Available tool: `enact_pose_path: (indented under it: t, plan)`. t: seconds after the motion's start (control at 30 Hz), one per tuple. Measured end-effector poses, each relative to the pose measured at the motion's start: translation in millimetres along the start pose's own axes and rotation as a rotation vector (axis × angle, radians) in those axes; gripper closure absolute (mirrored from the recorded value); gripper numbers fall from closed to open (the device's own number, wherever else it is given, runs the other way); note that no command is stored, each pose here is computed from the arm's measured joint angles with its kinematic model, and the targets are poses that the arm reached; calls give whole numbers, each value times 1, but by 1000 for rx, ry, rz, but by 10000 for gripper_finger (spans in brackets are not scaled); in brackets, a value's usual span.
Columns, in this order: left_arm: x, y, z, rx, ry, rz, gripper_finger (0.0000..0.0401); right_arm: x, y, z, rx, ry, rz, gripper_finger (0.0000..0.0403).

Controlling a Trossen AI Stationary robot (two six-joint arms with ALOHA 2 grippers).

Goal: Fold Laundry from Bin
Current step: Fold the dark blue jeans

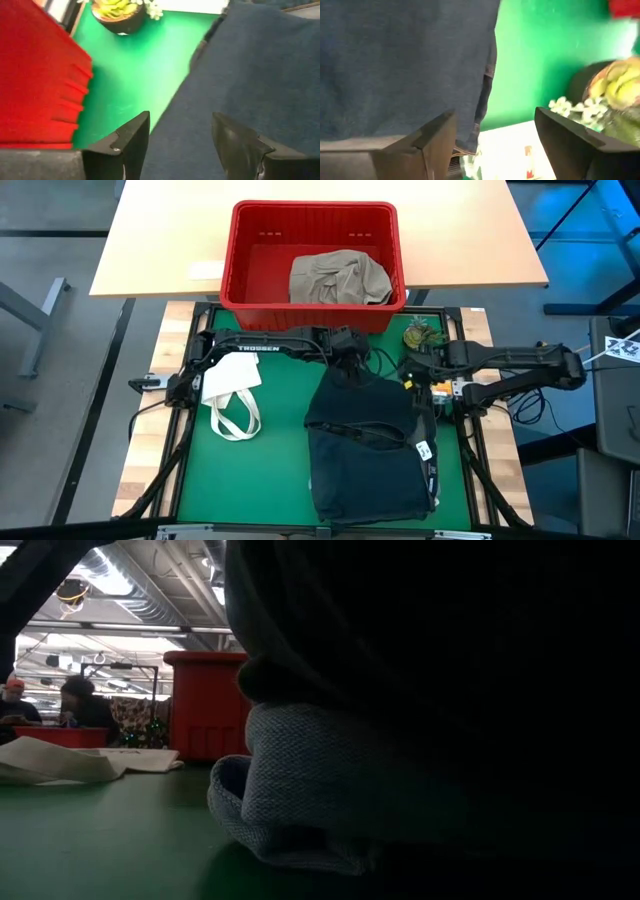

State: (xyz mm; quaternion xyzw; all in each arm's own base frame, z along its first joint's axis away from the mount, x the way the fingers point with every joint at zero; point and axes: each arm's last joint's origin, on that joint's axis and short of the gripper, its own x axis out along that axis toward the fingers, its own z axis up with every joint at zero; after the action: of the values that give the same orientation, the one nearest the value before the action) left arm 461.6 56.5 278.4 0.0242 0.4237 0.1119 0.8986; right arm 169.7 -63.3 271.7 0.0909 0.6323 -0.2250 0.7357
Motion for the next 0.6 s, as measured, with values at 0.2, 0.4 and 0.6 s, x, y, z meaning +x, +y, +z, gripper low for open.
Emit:
enact_pose_path:
  t: [0.2,0.4,0.6]
  plan:
    - [0,-5,-2,6,21,-47,195,18,-23,8,141,108,160,147]
    - [-2,-12,-9,30,86,-59,195,47,-35,14,167,229,183,150]
    - [-2,-13,-12,36,116,-63,195,71,-43,20,182,337,191,150]
